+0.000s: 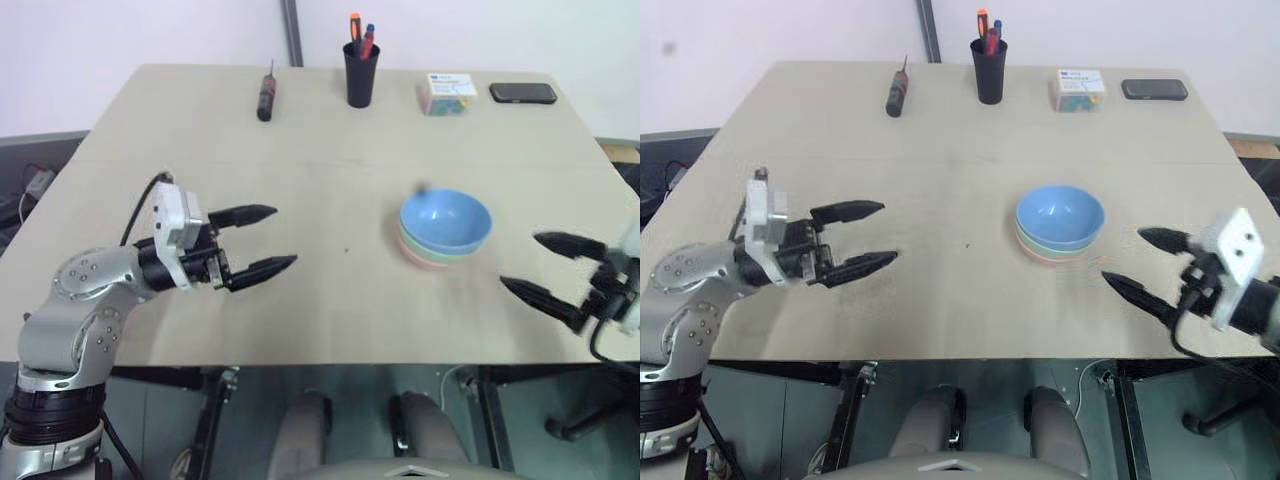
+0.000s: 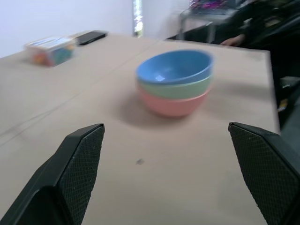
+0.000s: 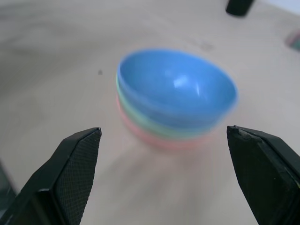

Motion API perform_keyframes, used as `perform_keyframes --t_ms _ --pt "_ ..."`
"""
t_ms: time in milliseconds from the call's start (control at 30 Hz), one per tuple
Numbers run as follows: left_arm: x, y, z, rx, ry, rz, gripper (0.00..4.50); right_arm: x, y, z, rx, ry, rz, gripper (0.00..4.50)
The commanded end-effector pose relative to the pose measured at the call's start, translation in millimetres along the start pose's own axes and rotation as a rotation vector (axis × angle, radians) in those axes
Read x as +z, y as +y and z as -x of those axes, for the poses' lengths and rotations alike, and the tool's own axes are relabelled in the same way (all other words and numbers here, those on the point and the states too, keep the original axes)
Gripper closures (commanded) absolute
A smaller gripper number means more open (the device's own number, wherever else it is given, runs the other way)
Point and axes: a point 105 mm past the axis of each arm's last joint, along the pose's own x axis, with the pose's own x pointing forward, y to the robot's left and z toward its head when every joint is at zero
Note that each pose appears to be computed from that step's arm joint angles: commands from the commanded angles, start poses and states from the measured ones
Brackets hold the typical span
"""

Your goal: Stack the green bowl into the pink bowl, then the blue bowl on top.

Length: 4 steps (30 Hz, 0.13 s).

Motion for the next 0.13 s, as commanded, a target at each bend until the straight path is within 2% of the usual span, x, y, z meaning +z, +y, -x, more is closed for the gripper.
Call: perform_keyframes --t_ms 33,133 --pt "3.5 1.5 12.7 0.029 0.027 -0.021 0.0 -3.2 -6.4 23.6 -0.051 -0.004 0.025 0.02" --pt "-0.6 -1.7 17.1 0.021 0.058 -0.008 0.0 -7.2 -8.0 30.3 -0.046 0.008 0.028 0.02"
